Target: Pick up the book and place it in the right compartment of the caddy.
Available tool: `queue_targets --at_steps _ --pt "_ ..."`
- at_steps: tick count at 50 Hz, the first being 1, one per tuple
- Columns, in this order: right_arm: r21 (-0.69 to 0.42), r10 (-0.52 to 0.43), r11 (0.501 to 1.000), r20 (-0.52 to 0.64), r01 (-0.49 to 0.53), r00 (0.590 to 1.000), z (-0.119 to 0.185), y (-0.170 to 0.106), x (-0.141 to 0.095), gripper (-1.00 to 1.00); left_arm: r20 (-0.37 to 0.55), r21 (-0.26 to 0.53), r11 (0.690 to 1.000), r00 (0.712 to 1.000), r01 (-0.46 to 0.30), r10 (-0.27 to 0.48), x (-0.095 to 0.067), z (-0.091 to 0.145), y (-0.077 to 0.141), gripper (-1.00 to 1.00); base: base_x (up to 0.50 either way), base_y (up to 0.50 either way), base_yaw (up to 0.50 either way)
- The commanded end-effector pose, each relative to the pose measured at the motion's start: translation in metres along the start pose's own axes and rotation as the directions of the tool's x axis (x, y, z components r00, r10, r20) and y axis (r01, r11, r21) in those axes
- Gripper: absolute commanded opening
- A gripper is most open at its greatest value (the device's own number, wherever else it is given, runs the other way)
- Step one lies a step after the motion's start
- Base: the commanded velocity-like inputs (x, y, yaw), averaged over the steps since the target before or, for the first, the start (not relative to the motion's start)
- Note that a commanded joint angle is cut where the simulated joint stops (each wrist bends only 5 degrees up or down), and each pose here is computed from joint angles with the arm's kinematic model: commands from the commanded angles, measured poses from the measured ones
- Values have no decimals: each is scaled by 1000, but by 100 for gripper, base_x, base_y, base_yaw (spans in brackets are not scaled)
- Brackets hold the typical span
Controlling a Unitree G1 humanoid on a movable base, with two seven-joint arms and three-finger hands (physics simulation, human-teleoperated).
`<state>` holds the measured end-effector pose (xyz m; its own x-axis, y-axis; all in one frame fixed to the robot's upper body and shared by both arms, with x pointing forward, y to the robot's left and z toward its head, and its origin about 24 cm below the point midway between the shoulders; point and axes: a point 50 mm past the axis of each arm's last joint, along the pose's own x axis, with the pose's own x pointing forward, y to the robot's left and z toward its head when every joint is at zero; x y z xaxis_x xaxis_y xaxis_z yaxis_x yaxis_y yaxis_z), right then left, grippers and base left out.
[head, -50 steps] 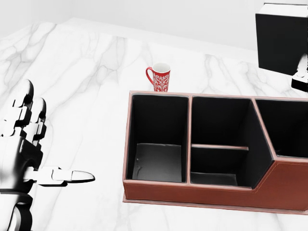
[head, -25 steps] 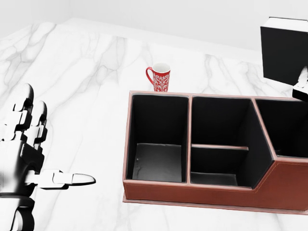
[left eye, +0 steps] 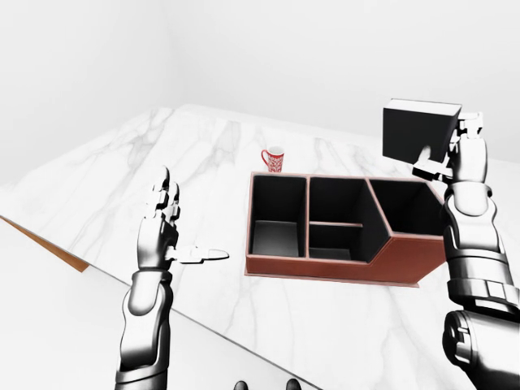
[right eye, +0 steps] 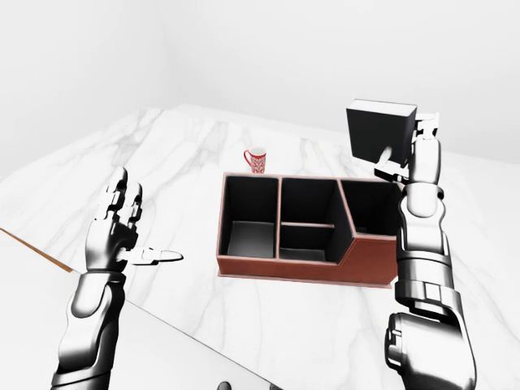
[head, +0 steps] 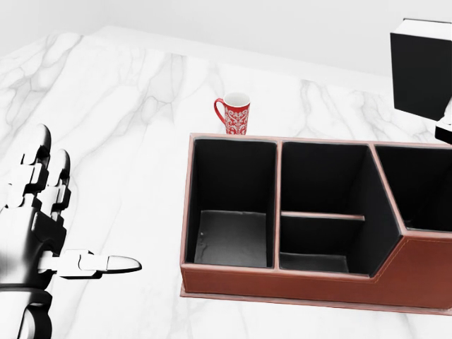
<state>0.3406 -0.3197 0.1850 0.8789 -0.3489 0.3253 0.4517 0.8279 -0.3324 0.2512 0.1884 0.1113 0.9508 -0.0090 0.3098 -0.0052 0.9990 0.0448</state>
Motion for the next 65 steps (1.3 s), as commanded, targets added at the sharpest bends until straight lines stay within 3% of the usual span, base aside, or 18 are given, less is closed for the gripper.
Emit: queue_targets --at_steps 1,10,33,65 --pt "84 -40 996 34 37 999 10 -6 3 -100 -1 0 1000 1000 0 0 0 0 0 100 0 0 0" --pt "83 -34 996 25 31 999 8 -6 3 -100 1 1 1000 1000 2 -2 0 1 0 100 0 0 0" --pt "43 -41 998 -132 47 990 -23 -3 5 -100 -7 20 1000 1000 11 -10 -1 -4 -3 100 0 0 0" --pt "32 -52 998 -145 57 988 -23 -8 8 -100 -6 40 999 1000 14 -14 0 -6 -4 100 0 0 0"
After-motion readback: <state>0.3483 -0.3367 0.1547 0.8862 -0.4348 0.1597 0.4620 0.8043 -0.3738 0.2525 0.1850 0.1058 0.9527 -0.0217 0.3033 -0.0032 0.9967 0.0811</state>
